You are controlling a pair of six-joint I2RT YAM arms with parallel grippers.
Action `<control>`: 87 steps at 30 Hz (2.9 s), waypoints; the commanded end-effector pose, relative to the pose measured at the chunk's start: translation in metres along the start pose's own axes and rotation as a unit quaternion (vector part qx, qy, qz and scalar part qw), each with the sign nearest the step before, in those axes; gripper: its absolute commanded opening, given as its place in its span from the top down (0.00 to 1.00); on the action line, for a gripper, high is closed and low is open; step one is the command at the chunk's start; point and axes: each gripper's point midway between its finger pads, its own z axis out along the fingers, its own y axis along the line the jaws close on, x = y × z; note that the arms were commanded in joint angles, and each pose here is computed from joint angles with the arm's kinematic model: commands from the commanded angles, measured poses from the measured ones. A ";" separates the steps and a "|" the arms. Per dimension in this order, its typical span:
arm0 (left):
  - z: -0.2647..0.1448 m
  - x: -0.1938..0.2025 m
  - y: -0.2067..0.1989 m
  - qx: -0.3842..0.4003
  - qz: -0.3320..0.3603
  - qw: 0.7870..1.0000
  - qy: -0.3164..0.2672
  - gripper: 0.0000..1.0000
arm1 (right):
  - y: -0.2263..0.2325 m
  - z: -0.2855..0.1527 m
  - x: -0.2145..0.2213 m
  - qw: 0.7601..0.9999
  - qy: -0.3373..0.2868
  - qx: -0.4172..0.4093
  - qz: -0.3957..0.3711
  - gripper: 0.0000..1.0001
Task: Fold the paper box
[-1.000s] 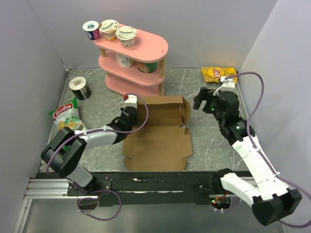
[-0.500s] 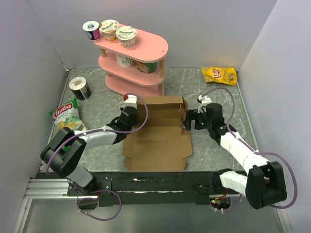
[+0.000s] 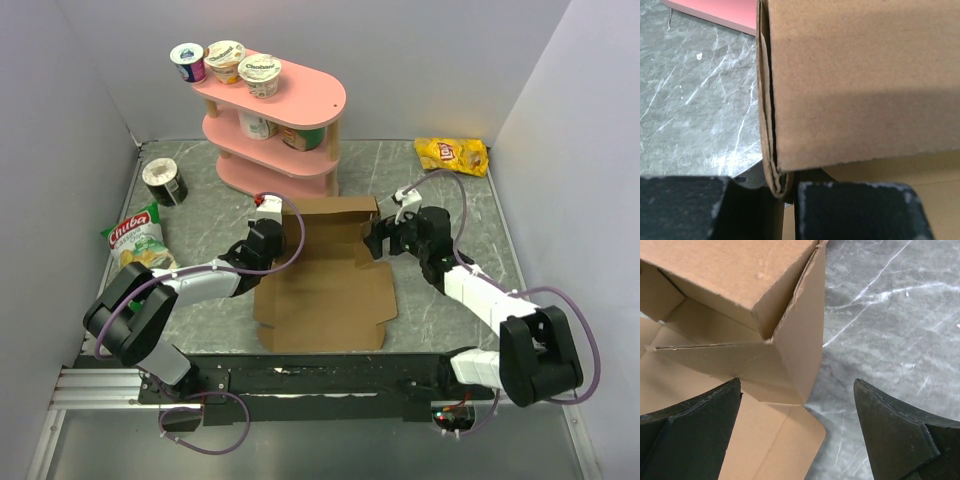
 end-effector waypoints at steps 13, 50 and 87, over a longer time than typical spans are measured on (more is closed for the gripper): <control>-0.003 0.003 -0.011 0.040 0.019 0.999 0.002 0.87 | 0.008 0.058 -0.055 0.996 -0.050 0.018 -0.074 0.03; 0.008 0.014 -0.005 0.051 0.000 0.997 0.057 0.87 | 0.043 -0.120 -0.058 0.997 -0.072 0.007 0.006 0.01; 0.009 0.015 -0.004 0.067 -0.006 0.996 0.056 0.88 | 0.005 -0.033 -0.028 0.999 -0.049 -0.012 0.009 0.07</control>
